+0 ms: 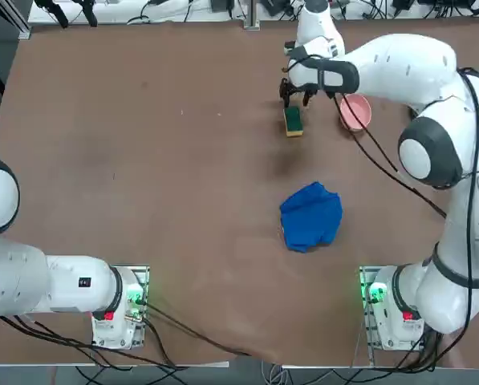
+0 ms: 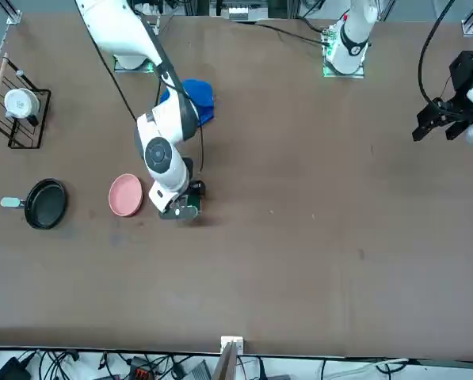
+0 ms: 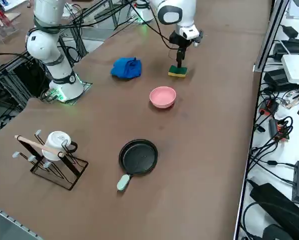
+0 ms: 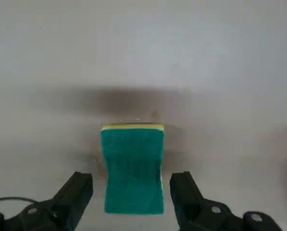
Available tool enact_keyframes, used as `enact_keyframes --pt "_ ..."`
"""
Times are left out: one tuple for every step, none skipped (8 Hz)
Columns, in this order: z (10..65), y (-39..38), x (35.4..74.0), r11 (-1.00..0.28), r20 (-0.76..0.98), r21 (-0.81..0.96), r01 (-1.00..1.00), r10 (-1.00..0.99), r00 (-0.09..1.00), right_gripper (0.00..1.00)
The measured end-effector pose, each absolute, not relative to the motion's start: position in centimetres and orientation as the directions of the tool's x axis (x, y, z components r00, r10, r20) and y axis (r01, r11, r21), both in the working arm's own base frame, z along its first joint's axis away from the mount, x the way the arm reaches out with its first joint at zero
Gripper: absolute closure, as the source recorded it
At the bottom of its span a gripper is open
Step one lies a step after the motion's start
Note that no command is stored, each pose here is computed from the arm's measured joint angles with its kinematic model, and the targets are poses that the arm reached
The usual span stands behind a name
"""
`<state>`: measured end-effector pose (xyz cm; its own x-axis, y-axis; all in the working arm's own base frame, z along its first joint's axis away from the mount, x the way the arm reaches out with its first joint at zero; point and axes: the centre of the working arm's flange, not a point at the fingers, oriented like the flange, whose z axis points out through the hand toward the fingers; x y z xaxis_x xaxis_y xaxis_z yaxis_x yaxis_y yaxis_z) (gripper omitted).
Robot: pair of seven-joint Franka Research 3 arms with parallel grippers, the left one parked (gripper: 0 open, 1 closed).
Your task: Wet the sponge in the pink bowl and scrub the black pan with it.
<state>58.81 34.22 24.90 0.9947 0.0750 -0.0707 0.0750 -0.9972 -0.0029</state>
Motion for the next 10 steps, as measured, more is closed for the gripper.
enact_keyframes --pt "24.1 34.5 58.6 -0.997 -0.079 0.002 0.079 0.079 0.994 0.01" --pt "23.4 34.6 58.5 -0.997 -0.08 0.004 0.072 0.072 0.994 0.01" --pt "22.7 34.6 58.5 -0.998 -0.08 0.006 0.064 0.063 0.995 0.01" --pt "22.0 34.7 58.3 -0.998 -0.088 0.01 0.063 0.062 0.994 0.01" --pt "21.3 34.7 58.2 -0.998 -0.096 0.015 0.065 0.063 0.993 0.01" --pt "20.9 34.7 58.1 -0.998 -0.102 0.018 0.066 0.064 0.993 0.01" --pt "20.5 34.7 58.0 -0.998 -0.107 0.021 0.067 0.064 0.992 0.01" --pt "20.2 34.7 57.9 -0.997 -0.111 0.023 0.068 0.065 0.992 0.01" --pt "20.0 34.7 57.8 -0.997 -0.114 0.025 0.068 0.065 0.991 0.01" --pt "19.7 34.7 57.8 -0.997 -0.118 0.027 0.068 0.064 0.991 0.01"
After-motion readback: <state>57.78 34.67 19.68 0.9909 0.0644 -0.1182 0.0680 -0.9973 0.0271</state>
